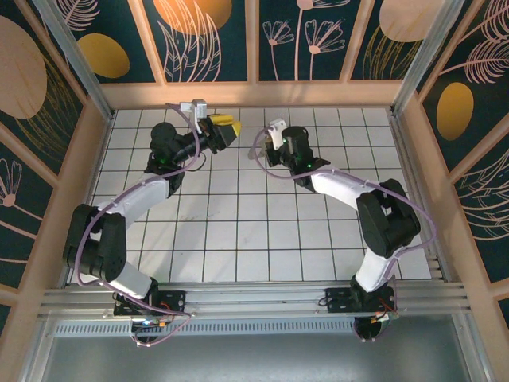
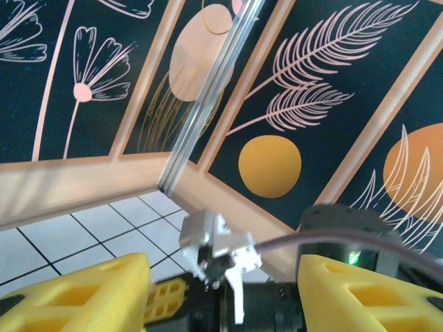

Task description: Put the keys on the keyring

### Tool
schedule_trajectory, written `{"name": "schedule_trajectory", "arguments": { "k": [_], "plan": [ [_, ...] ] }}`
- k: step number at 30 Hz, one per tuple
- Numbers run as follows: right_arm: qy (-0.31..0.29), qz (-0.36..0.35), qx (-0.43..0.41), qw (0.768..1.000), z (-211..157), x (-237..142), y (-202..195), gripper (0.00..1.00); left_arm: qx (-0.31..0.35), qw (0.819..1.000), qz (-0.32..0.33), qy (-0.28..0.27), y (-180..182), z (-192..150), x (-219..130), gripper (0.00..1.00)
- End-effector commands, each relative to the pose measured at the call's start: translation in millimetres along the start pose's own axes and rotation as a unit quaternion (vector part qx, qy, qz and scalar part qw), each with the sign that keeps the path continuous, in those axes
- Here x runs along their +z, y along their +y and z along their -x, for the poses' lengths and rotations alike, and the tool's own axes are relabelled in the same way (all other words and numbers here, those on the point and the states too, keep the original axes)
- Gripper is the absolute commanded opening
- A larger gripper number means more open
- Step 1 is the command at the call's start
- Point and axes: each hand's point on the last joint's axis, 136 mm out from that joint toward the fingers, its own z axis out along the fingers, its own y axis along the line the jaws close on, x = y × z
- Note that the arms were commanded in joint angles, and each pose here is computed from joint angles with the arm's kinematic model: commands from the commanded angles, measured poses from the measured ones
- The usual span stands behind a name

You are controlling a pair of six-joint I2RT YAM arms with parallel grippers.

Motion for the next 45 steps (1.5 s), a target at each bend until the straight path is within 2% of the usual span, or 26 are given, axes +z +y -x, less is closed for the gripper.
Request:
{"name": "schedule_trajectory", "arguments": {
  "k": [1, 9, 10, 11, 14, 21, 31, 34, 35, 36, 41, 45],
  "plan": [
    [0.017, 0.003, 0.043, 0.999, -25.4, -10.3, 0.6, 0.00, 0.008, 1.000, 0.002, -0.008, -3.9, 6.3, -5.9, 0.58],
    [0.100, -0.007, 0.083, 0.992, -97.6, -39.8, 21.9, 0.00, -0.006, 1.000, -0.010, -0.003, -6.5, 3.8, -5.2, 0.59],
    [0.110, -0.010, 0.084, 0.990, -106.0, -41.9, 23.6, 0.00, -0.012, 1.000, -0.006, 0.004, -4.1, -4.3, -7.2, 0.60],
    [0.119, -0.014, 0.086, 0.989, -113.2, -43.6, 24.6, 0.00, -0.013, 1.000, -0.005, 0.004, -4.3, -4.7, -8.0, 0.66],
    [0.141, -0.020, 0.097, 0.985, -131.9, -50.0, 26.9, 0.00, -0.012, 1.000, -0.004, 0.005, -5.7, -3.3, -9.0, 0.69],
    [0.172, -0.022, 0.109, 0.979, -160.0, -62.2, 35.1, 0.00, -0.008, 1.000, -0.006, 0.002, -10.0, 1.5, -9.6, 0.69],
    [0.198, -0.001, 0.117, 0.973, -179.0, -75.5, 55.1, 0.00, -0.011, 1.000, -0.009, 0.001, -11.0, 3.2, -9.0, 0.70],
    [0.195, 0.024, 0.125, 0.973, -175.2, -89.1, 66.2, 0.34, -0.014, 1.000, -0.012, 0.004, -11.0, 1.1, -8.3, 0.71],
    [0.189, 0.030, 0.128, 0.973, -170.6, -95.5, 68.2, 0.43, -0.015, 1.000, -0.012, 0.006, -10.8, 0.1, -8.2, 0.95],
    [0.184, 0.035, 0.132, 0.973, -166.8, -101.1, 68.9, 0.49, -0.014, 1.000, -0.011, 0.007, -10.3, 0.2, -8.6, 0.99],
    [0.118, 0.041, 0.157, 0.980, -121.0, -133.3, 58.3, 0.78, -0.005, 1.000, -0.012, 0.004, -14.2, 3.2, -10.4, 0.99],
    [0.067, 0.032, 0.173, 0.982, -85.2, -152.0, 42.2, 0.91, 0.000, 1.000, -0.009, 0.002, -18.1, 4.2, -14.5, 0.99]
  ]
}}
